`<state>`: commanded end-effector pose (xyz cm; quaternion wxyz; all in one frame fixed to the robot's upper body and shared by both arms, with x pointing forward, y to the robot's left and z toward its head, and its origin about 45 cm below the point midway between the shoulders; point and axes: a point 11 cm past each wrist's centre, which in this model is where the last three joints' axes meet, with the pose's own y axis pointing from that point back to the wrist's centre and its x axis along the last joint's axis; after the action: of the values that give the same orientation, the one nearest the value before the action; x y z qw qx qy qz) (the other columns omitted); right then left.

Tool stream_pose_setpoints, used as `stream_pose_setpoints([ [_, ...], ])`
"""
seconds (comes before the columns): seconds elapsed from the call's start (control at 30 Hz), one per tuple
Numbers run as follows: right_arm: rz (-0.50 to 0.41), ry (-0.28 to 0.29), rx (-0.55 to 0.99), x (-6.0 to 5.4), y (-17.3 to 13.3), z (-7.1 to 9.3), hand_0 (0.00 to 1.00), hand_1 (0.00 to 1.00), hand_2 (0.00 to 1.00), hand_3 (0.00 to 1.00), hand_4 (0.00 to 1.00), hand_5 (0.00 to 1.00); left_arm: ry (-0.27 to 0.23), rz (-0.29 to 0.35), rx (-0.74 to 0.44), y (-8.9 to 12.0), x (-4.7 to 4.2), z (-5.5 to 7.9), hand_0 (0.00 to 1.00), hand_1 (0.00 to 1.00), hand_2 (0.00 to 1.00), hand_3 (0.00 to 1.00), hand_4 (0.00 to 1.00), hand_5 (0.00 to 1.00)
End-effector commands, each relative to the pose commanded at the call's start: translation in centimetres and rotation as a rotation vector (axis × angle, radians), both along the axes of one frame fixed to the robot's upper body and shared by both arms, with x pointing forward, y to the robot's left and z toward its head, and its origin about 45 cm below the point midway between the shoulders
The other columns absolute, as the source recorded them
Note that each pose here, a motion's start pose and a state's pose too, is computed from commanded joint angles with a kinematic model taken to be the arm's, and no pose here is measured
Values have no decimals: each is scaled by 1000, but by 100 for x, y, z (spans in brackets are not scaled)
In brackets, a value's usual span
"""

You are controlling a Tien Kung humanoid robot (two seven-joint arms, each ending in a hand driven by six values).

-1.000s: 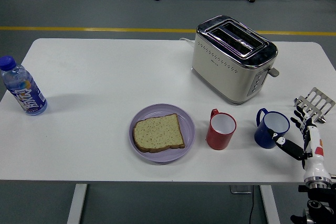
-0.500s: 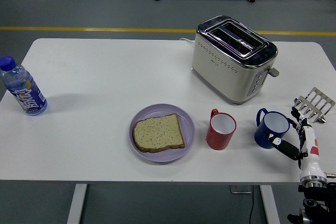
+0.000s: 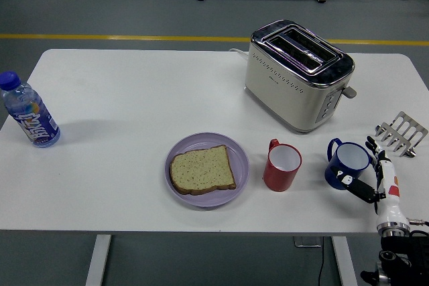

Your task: Pick up the cup,pour liquid into bread,place the cup on the desk

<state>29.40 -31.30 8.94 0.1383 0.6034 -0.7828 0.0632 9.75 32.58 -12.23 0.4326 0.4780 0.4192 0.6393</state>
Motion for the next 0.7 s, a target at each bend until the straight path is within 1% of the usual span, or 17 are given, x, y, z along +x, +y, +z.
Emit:
stream_pose_setpoints([
  [0.37, 14, 15, -4, 46, 43, -43, 947, 848, 925, 944, 998, 108, 0, -1, 0, -1, 6, 1, 682, 684, 698, 542, 256, 998],
  [0.7, -4, 10, -14, 78, 29, -62, 944, 842, 923, 942, 998, 109, 1, -2, 0, -2, 13, 3, 682, 684, 697, 543, 256, 998],
])
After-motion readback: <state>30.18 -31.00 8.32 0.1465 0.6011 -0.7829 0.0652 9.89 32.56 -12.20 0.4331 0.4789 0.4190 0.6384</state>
